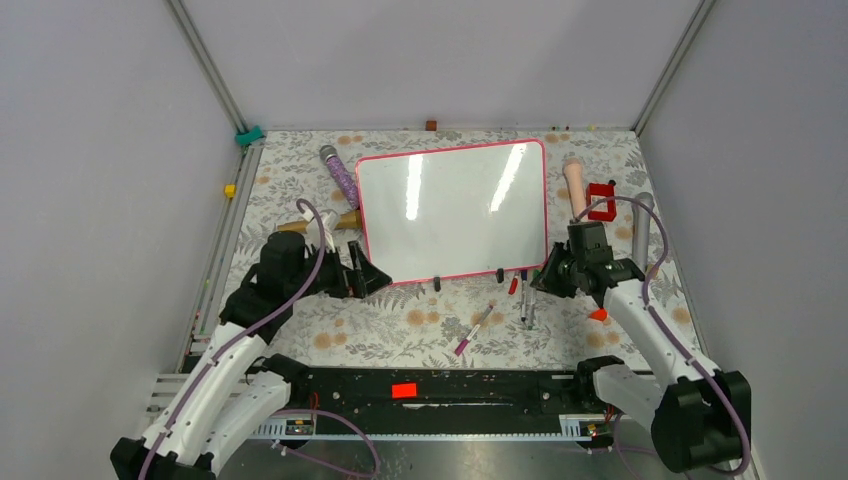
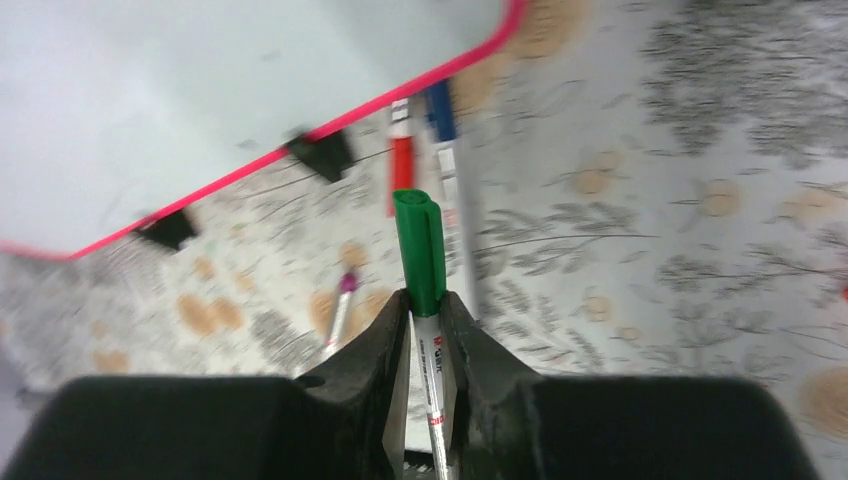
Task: Write a sentence on the whiteboard
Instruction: Open the whiteboard marker at the center of the board.
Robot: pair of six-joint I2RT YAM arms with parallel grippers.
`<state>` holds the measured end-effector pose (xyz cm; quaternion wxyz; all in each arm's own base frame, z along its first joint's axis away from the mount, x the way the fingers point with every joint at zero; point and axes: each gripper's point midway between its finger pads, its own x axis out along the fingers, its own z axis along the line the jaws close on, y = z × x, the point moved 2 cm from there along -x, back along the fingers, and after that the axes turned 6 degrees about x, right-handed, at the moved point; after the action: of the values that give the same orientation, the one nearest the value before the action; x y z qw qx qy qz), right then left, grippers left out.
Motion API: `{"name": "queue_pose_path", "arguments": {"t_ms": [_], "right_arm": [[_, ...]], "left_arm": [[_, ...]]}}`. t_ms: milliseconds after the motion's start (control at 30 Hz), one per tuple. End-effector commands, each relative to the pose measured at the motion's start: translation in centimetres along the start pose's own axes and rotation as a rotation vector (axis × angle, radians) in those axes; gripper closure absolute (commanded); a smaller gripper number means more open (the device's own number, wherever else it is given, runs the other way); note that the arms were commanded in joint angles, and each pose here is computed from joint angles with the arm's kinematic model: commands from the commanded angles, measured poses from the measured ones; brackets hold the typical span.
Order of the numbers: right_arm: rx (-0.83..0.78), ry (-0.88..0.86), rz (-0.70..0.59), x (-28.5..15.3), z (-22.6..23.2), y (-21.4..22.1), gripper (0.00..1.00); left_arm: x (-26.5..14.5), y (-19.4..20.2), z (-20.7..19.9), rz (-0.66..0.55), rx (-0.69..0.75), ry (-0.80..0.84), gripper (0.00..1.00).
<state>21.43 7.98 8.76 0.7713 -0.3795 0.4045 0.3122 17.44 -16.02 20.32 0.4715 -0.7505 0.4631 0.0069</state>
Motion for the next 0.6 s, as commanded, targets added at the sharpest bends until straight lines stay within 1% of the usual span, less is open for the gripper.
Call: {"name": "queue_pose_path", "arguments": {"t_ms": [0, 100, 167, 267, 300, 367, 467, 567], "right_arm": [[-0.070, -0.385, 0.071, -3.7, 6.4, 1.1, 1.00], [-0.150, -0.586, 0.074, -6.5, 10.3, 1.2, 1.00], [-0.225, -0.681, 0.068, -8.5, 12.7, 1.3, 1.00], [-0.334, -0.794, 0.058, -11.2, 16.1, 1.8, 1.00], [-0.357, -0.815, 0.053, -11.8, 17.0, 1.8, 1.00], [-0.400, -0.847, 0.039, -12.9, 18.6, 1.8, 1.00], [-0.460, -0.886, 0.021, -14.5, 20.7, 1.7, 1.00], [-0.522, -0.887, 0.030, -15.2, 22.0, 2.2, 1.00]], "left_arm": [[0.4, -1.9, -2.6, -0.016, 0.020, 0.128, 0.03], [1.0, -3.3, -3.8, 0.004, -0.021, 0.157, 0.04], [1.4, -4.7, -5.3, 0.007, -0.048, 0.192, 0.06], [2.4, -6.4, -6.9, 0.017, -0.123, 0.187, 0.13], [2.7, -7.1, -7.7, 0.026, -0.193, 0.199, 0.15], [3.6, -8.0, -9.5, 0.041, -0.260, 0.256, 0.17], [4.8, -8.8, -11.5, 0.067, -0.284, 0.287, 0.18], [5.6, -8.6, -12.3, 0.100, -0.290, 0.286, 0.18]]}}
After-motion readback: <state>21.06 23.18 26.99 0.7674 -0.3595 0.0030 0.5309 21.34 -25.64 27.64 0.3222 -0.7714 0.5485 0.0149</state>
